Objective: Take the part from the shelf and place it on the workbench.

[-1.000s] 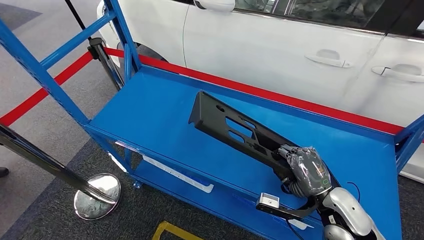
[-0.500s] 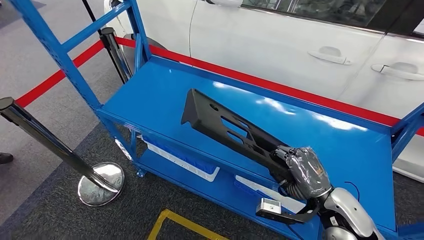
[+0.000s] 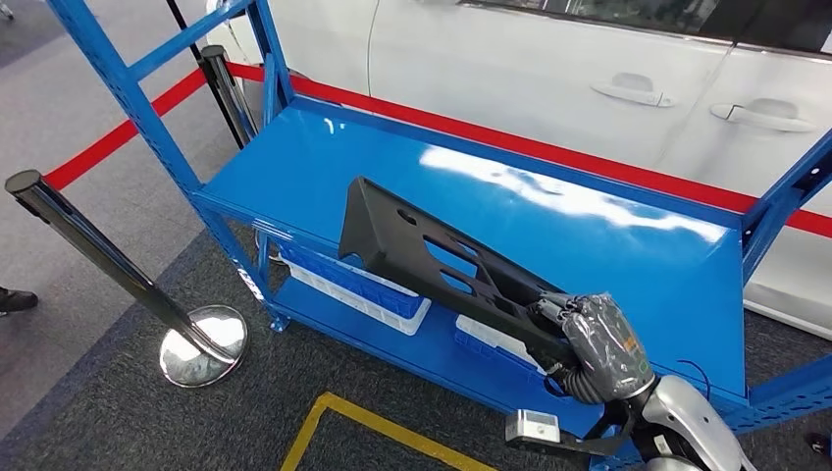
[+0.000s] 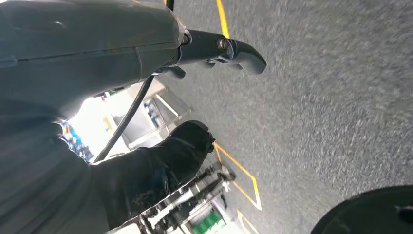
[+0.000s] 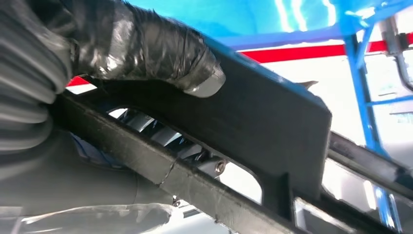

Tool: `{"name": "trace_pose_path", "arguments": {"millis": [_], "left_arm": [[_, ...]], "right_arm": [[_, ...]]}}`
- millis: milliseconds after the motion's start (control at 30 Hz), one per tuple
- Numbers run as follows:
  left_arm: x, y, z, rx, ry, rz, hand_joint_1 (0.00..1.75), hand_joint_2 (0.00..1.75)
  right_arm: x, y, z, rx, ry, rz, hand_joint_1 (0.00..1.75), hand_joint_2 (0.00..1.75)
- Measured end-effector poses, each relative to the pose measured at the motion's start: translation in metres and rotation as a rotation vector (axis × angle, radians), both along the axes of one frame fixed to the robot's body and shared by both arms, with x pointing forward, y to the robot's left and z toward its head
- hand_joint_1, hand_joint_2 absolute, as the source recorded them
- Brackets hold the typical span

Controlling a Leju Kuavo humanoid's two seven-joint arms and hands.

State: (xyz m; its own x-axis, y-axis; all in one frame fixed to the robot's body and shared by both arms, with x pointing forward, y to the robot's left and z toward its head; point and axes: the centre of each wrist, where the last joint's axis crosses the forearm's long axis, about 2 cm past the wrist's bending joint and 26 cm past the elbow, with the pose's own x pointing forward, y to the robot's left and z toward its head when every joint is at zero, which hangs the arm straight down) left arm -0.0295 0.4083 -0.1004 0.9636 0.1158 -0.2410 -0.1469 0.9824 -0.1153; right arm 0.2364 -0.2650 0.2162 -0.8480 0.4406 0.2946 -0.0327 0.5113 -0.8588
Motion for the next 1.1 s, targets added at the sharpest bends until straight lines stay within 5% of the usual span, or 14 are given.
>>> {"name": "trace_pose_path", "arguments": {"millis": [1100], "left_arm": [[-0.0006, -0.0038, -0.001, 0.025, -0.035, 0.026, 0.0, 1.75]], "right_arm": [[-0.0054, -0.001, -0.0011, 0.007, 0.005, -0.001, 1.75, 1.75]]}}
